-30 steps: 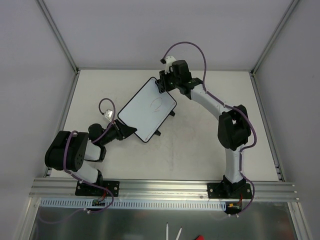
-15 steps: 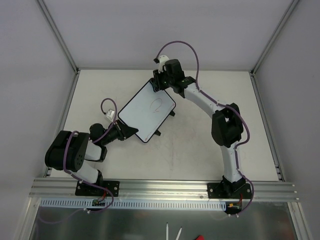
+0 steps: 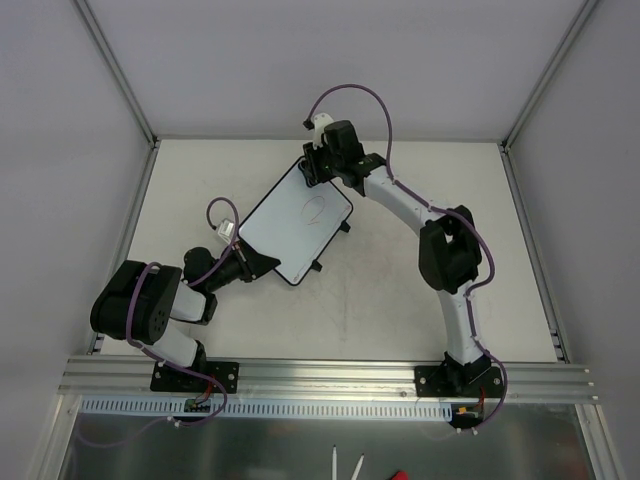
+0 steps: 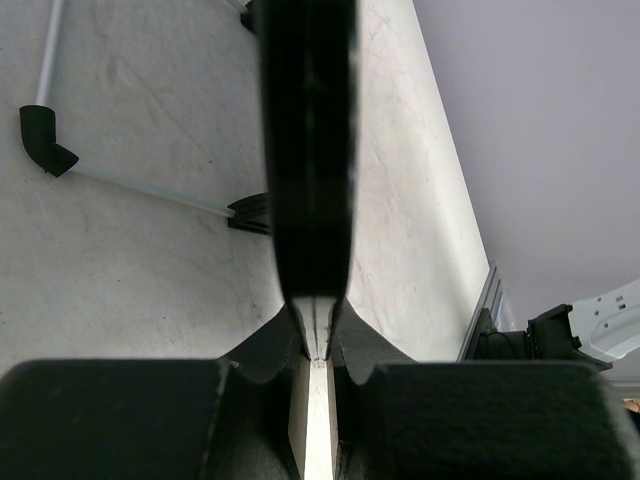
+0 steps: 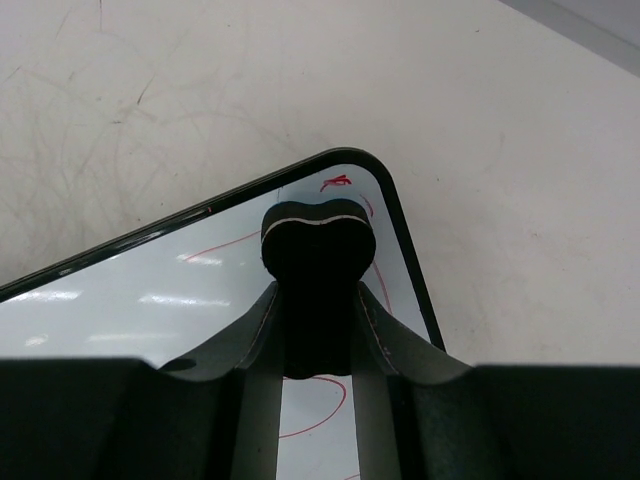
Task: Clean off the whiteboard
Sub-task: Hold the whiteboard at the whiteboard stand.
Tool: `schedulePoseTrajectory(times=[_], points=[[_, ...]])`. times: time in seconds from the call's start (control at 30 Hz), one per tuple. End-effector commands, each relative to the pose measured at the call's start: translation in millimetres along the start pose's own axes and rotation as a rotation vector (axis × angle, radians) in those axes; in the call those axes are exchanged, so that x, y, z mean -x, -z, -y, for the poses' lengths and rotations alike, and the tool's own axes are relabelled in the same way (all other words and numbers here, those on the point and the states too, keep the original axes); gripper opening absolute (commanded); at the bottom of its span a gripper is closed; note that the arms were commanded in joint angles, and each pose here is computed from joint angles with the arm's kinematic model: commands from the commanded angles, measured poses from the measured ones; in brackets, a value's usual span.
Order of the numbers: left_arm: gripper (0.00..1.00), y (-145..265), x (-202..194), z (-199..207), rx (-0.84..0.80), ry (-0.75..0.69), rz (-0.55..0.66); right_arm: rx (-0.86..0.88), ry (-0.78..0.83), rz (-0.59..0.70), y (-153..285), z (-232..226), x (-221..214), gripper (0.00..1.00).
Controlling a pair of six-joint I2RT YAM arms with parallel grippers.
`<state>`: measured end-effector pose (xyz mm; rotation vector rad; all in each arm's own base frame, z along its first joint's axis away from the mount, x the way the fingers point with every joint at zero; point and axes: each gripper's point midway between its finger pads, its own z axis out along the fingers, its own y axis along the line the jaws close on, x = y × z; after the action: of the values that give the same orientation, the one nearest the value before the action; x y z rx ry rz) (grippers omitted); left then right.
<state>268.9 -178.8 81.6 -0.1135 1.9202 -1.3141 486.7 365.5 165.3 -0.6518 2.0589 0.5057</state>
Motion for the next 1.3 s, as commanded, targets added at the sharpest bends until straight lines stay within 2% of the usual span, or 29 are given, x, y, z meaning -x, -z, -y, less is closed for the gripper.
schedulePoseTrajectory(times=[0.0,0.43,0.63,1.1,1.27], points=[[0.06,-2.8,46.8,59.2,-0.231,-0.254,0.181,-0.013,0.033,0.017,-1.5,-4.3,12.7,0.0],[0.02,-6.6,42.5,60.0,-0.239,-0.268,0.163,-0.013,0.086,-0.015,-3.7,-15.1,5.1,0.0],[0.0,-8.2,41.5,59.9,-0.239,-0.272,0.158,0.005,0.146,-0.037,2.5,-32.6,-2.0,0.0],[0.0,-8.8,41.5,62.3,-0.241,-0.283,0.152,0.167,0.324,-0.104,15.9,-98.8,-29.7,0.0],[0.0,-8.8,41.8,63.4,-0.242,-0.287,0.151,0.159,0.326,-0.124,16.8,-98.6,-38.6,0.0]])
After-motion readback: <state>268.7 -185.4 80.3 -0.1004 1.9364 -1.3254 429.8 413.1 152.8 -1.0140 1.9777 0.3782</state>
